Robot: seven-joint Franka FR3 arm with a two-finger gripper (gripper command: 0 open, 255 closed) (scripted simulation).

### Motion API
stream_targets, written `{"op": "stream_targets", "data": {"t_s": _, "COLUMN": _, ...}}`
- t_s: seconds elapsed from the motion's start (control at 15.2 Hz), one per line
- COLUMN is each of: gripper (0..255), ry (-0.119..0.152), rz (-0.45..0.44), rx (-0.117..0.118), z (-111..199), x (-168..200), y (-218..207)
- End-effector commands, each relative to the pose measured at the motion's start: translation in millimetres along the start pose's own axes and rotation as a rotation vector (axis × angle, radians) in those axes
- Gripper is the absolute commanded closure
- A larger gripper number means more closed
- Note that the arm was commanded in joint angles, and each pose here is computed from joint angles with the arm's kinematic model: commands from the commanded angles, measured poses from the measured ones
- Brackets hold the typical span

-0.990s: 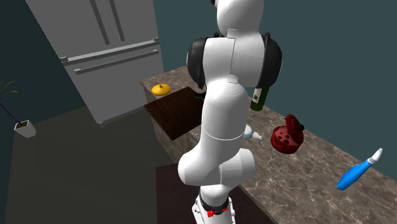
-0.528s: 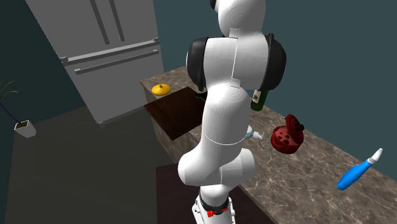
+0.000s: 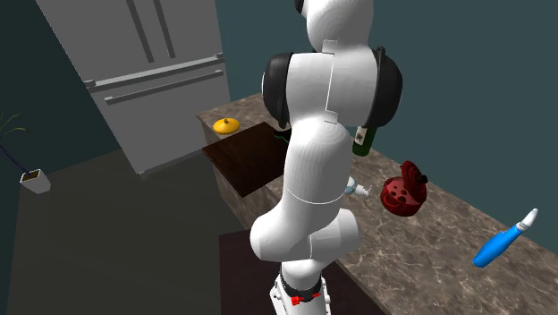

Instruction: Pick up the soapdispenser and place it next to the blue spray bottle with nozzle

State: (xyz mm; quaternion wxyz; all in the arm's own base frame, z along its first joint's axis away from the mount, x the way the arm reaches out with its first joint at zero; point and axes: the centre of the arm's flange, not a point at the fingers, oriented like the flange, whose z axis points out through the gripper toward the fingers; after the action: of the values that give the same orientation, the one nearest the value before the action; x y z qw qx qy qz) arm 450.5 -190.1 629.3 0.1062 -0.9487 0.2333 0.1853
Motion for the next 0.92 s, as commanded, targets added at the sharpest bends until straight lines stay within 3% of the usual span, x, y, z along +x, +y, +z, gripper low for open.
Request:
{"op": "stream_targets", "data": {"t_s": 0.0, "gripper": 255, "ry": 0.000, "rz": 0.000, "rx": 0.000, "z": 0, "x": 0, "y": 0}}
{"op": "stream_targets", "data": {"t_s": 0.33, "gripper": 255, "ry": 0.000, "rz": 0.000, "rx": 0.000, "z": 0, "x": 0, "y": 0}}
{"op": "stream_targets", "data": {"t_s": 0.4, "gripper": 0, "ry": 0.000, "rz": 0.000, "rx": 0.000, "z": 0, "x": 0, "y": 0}}
{"op": "stream_targets", "data": {"t_s": 0.86, "gripper": 0, "ry": 0.034, "rz": -0.070, "rx": -0.067, "z": 69, "x": 7, "y": 51}}
